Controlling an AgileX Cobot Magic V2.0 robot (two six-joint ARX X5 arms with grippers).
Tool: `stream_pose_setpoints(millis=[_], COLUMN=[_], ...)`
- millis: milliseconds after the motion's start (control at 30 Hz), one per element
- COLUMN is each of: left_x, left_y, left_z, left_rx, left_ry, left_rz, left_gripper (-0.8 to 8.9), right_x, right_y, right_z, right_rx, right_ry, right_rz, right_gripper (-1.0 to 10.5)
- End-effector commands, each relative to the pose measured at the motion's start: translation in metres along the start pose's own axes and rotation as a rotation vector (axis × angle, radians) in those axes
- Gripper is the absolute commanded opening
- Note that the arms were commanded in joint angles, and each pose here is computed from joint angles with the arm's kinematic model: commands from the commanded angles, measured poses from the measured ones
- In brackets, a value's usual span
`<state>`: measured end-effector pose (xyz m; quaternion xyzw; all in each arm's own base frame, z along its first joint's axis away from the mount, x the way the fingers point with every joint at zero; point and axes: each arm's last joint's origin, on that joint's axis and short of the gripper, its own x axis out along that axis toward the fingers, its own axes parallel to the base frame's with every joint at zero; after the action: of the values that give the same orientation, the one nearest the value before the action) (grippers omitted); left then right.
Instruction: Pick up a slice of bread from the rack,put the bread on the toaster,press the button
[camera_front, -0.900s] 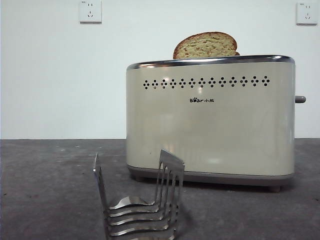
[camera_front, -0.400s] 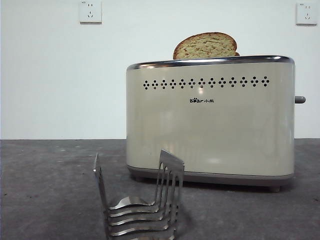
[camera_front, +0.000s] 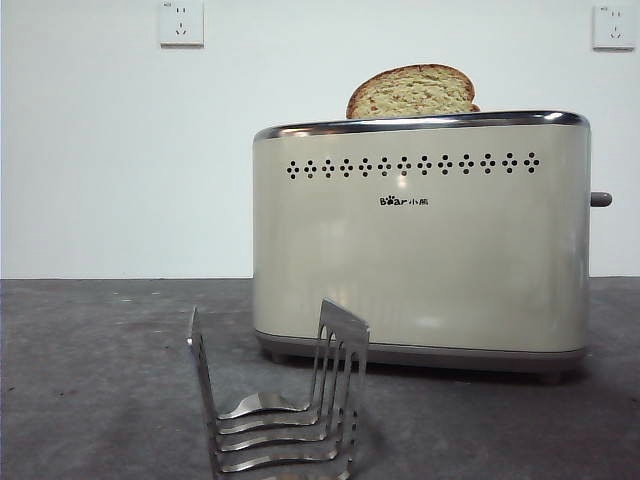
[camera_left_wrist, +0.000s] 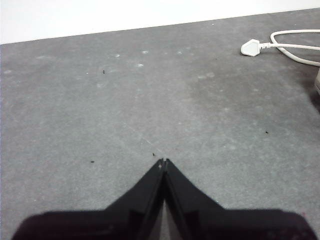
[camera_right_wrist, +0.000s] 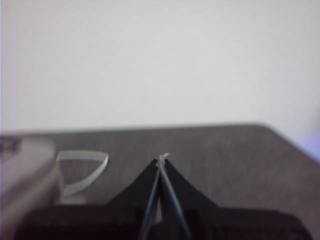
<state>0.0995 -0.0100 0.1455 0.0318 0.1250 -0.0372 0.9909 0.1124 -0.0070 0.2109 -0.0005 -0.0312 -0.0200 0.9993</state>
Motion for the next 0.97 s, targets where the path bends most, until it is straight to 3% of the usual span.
stream_pose_setpoints(millis=[33, 200, 467, 800, 967], left_x=[0.001, 0.001, 0.001, 0.002, 0.002], left_y=[0.0, 0.0, 0.0, 0.0, 0.0], left_z=[-0.003, -0.003, -0.003, -0.004, -0.004], left_rx=[0.011, 0.011, 0.011, 0.011, 0.011], left_ry=[0.003, 0.003, 0.003, 0.014, 0.019], left_rz=[0.005, 0.005, 0.005, 0.005, 0.004], left_gripper=[-0.03, -0.03, -0.03, -0.03, -0.03], right_x=[-0.005, -0.01, -0.021, -0.021, -0.021], right_y=[0.002, 0.006, 0.006, 0.004, 0.005], right_z=[-0.017, -0.038, -0.059, -0.06, -0.06], right_rx=[-0.047, -0.134, -0.137, -0.049, -0.033], right_ry=[-0.014, 0.027, 0.227, 0.244, 0.243], right_rz=[0.018, 0.05, 0.054, -0.017, 0.003], right_gripper=[0.0, 0.0, 0.0, 0.0, 0.0])
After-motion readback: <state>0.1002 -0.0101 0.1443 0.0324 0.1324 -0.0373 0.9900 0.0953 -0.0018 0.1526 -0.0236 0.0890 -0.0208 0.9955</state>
